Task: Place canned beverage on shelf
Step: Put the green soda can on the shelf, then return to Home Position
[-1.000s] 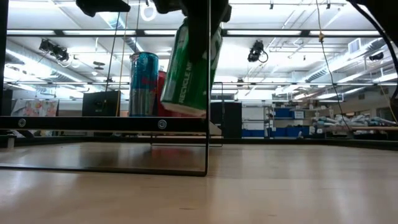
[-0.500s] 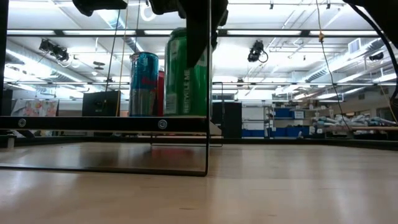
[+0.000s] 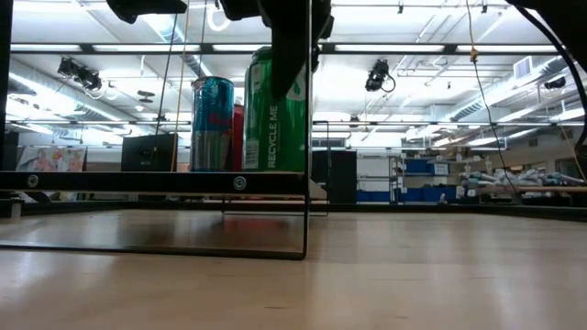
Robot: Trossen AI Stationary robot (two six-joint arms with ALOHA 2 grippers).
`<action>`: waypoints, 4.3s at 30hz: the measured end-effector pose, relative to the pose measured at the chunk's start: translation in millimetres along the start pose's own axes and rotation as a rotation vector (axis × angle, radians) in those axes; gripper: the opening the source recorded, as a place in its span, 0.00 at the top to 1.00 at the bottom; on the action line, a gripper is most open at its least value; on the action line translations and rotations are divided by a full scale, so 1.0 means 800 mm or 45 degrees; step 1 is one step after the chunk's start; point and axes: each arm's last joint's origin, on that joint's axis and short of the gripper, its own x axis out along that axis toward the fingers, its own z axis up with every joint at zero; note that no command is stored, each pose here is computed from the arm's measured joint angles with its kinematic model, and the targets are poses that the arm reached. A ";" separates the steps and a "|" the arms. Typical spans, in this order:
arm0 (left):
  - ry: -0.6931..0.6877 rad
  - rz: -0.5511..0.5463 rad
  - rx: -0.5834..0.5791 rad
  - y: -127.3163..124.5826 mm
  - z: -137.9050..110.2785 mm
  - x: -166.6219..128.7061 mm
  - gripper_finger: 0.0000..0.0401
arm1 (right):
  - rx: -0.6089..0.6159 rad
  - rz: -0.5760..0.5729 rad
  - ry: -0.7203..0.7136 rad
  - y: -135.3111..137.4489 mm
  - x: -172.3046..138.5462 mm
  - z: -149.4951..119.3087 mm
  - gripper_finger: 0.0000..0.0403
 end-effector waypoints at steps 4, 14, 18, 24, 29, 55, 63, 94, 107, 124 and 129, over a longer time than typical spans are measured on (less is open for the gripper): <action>0.000 0.002 0.003 0.000 0.000 0.000 0.23 | 0.001 -0.001 -0.022 0.002 -0.005 0.000 0.09; -0.003 0.004 0.045 0.000 0.000 0.000 0.23 | 0.035 -0.067 -0.154 -0.004 -0.045 -0.003 0.09; -0.009 0.008 0.059 0.000 0.001 0.000 0.23 | 0.053 -0.086 -0.267 -0.008 -0.071 -0.003 0.09; -0.021 0.047 0.120 0.001 0.002 0.000 0.23 | 0.045 -0.155 -0.483 -0.017 -0.128 -0.010 0.09; -0.022 0.040 0.139 0.000 0.002 -0.001 0.23 | 0.036 -0.193 -0.637 -0.024 -0.161 -0.023 0.09; -0.127 -0.005 0.155 0.013 -0.037 -0.002 0.44 | 0.245 -0.283 -1.209 -0.095 -0.161 -0.208 0.09; -0.248 -0.008 0.058 0.041 -0.068 -0.007 0.51 | 0.287 -0.302 -1.318 -0.101 -0.147 -0.257 0.09; -0.369 0.089 -0.266 0.095 -0.104 -0.033 0.52 | 0.606 -0.235 -1.702 -0.166 -0.033 -0.378 0.14; -0.502 0.053 -0.257 0.094 -0.146 -0.029 0.52 | 0.658 -0.231 -1.779 -0.159 -0.006 -0.414 0.14; -0.445 -0.054 -0.307 0.091 -0.156 -0.030 0.52 | 1.091 -0.129 -1.682 -0.156 0.033 -0.439 0.14; -0.445 -0.054 -0.307 0.091 -0.156 -0.030 0.52 | 1.089 -0.127 -1.684 -0.156 0.033 -0.439 0.14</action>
